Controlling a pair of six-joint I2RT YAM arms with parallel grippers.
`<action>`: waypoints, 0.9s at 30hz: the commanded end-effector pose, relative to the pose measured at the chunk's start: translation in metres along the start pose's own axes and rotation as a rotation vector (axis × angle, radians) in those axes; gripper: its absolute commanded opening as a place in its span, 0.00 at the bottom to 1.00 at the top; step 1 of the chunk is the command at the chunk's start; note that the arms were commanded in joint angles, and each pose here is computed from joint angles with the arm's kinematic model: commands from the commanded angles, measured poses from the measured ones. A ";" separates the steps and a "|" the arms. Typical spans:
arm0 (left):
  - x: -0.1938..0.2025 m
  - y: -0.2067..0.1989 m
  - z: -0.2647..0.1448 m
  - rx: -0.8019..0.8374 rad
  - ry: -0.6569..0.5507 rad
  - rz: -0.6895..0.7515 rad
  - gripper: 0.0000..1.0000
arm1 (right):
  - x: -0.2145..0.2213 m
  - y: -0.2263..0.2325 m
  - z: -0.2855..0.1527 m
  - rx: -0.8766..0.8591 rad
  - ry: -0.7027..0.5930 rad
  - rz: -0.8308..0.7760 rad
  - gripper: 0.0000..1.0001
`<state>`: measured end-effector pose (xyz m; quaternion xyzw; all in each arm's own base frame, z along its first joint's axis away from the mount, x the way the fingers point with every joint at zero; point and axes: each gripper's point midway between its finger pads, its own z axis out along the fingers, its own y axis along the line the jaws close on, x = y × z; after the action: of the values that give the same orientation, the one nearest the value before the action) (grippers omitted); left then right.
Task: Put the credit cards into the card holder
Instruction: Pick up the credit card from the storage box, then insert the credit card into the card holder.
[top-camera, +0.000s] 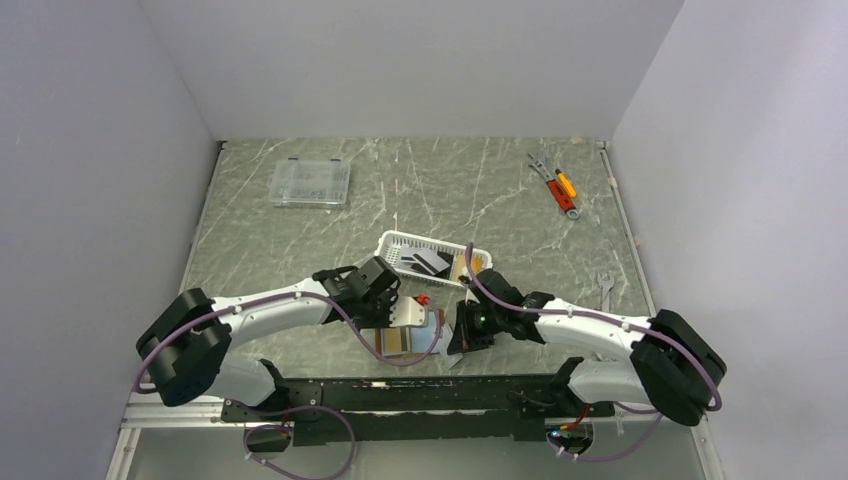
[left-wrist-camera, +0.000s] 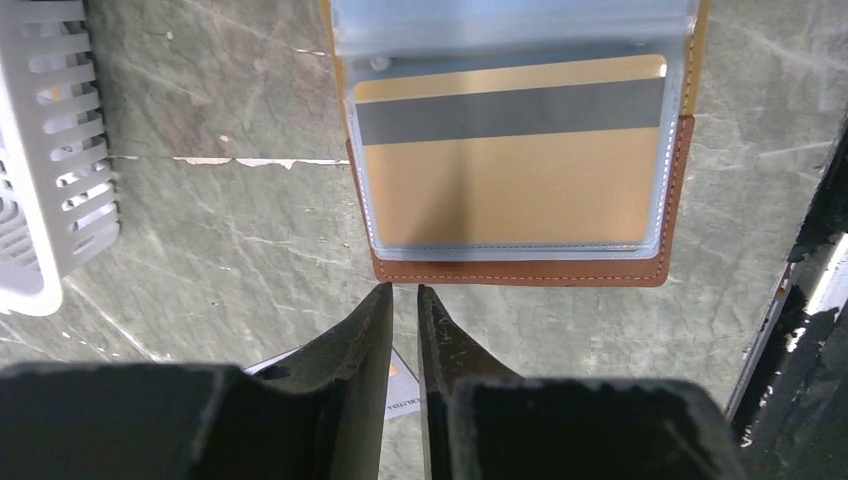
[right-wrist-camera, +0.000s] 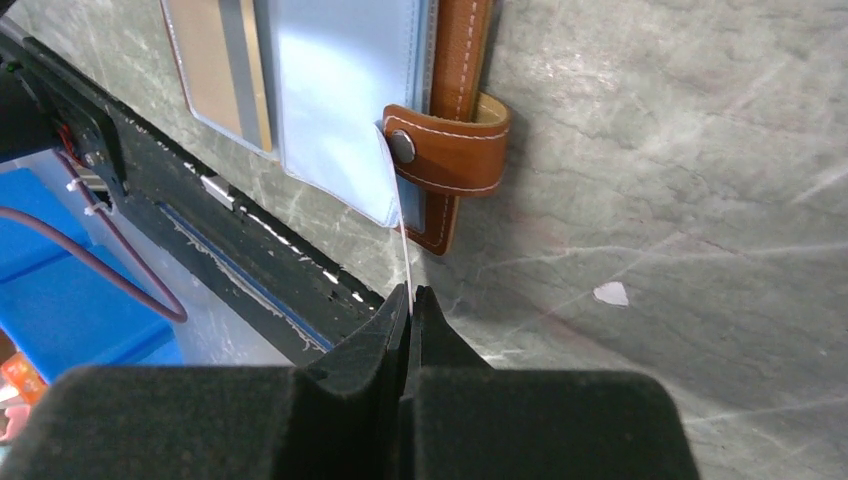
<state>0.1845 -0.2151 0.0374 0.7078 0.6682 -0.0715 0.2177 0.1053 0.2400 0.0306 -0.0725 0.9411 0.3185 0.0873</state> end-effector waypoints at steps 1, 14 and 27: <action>0.002 0.000 0.006 -0.015 0.008 0.029 0.20 | 0.001 0.005 0.005 -0.010 0.041 -0.005 0.00; -0.024 0.004 -0.012 -0.007 -0.071 0.051 0.16 | -0.014 0.031 0.017 -0.098 0.060 -0.039 0.00; -0.093 0.024 -0.012 0.034 -0.261 -0.011 0.16 | -0.016 0.041 0.025 -0.191 0.086 -0.036 0.00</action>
<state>0.1960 -0.2694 0.0882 0.7035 0.6402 -0.1336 0.2782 0.1112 0.2840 0.0318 -0.1086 0.9183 0.3793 0.0332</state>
